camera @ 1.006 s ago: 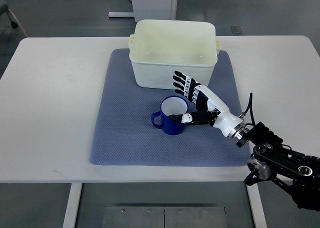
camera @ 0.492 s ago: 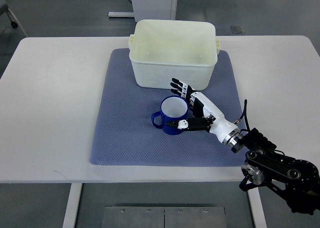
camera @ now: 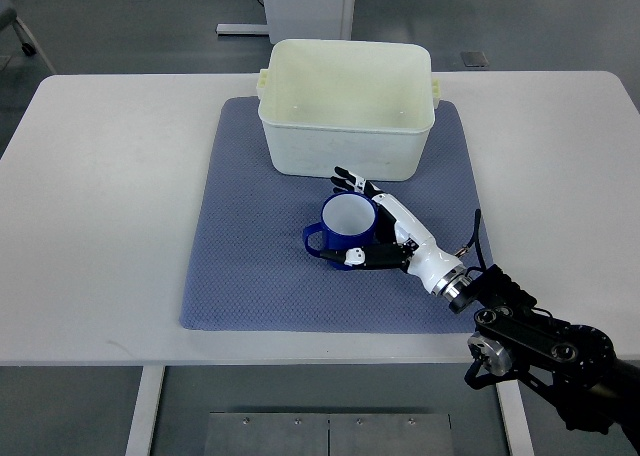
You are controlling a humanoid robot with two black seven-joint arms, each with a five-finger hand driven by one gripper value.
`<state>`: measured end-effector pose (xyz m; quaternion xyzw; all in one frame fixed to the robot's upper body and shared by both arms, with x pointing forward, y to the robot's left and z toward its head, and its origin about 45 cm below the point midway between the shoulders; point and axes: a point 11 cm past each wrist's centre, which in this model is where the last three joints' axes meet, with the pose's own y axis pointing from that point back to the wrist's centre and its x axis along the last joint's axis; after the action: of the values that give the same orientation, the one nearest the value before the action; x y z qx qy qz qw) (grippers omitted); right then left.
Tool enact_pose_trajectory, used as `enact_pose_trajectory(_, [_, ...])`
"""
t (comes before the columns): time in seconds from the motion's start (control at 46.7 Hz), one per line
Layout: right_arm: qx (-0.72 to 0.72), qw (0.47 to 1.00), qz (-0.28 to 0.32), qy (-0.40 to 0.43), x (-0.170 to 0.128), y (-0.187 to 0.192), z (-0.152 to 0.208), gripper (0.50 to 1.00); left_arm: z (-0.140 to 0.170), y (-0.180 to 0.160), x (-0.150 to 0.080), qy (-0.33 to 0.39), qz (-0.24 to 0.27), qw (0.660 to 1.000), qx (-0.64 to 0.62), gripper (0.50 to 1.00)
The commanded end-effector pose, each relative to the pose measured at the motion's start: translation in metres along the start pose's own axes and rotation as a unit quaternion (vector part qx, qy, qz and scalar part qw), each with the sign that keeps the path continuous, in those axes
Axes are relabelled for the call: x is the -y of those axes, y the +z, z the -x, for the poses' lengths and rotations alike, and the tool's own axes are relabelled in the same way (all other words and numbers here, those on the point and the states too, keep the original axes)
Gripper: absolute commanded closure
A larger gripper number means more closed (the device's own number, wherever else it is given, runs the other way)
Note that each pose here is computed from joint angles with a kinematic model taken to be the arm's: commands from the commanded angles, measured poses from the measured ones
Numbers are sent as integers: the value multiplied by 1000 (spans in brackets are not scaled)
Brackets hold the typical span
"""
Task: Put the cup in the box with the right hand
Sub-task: 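Wrap the right hand fingers around the blue mug body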
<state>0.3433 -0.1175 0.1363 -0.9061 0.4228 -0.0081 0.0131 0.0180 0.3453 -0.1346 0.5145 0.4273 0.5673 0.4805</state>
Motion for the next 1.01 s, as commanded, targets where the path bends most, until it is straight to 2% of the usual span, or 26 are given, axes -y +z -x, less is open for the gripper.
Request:
enact_pose_trajectory(0.0, [-3,1000,5,0,-1,4,0,574,0,0,0,0,0,1000,0,500])
enact_pose_trajectory(0.15, [-9,1000,17,4,-2,12,-1,607,0,0,0,0,0,1000,-1,500])
enact_pose_trajectory(0.193, [-10,1000,18,5,-3,13,-2,640,0,0,0,1,0,1000,-1,500])
enact_pose_trajectory(0.257, [-9,1000,18,6,-3,13,-1,753,0,0,0,0,0,1000,0,500])
enact_pose_trajectory(0.321, [-10,1000,19,5,-3,14,0,922,0,1,0,0,1,1000,-1,500])
enact_pose_trajectory(0.342, [-10,1000,20,4,-3,14,0,993,0,0,0,0,0,1000,-1,500])
enact_pose_trajectory(0.685, [-10,1000,16,5,-2,10,-2,1000,0,0,0,0,0,1000,2,500])
enact_pose_trajectory(0.984, [-32,999,4,20,-8,-9,-34,1000,0,1,0,0,1,1000,0,500])
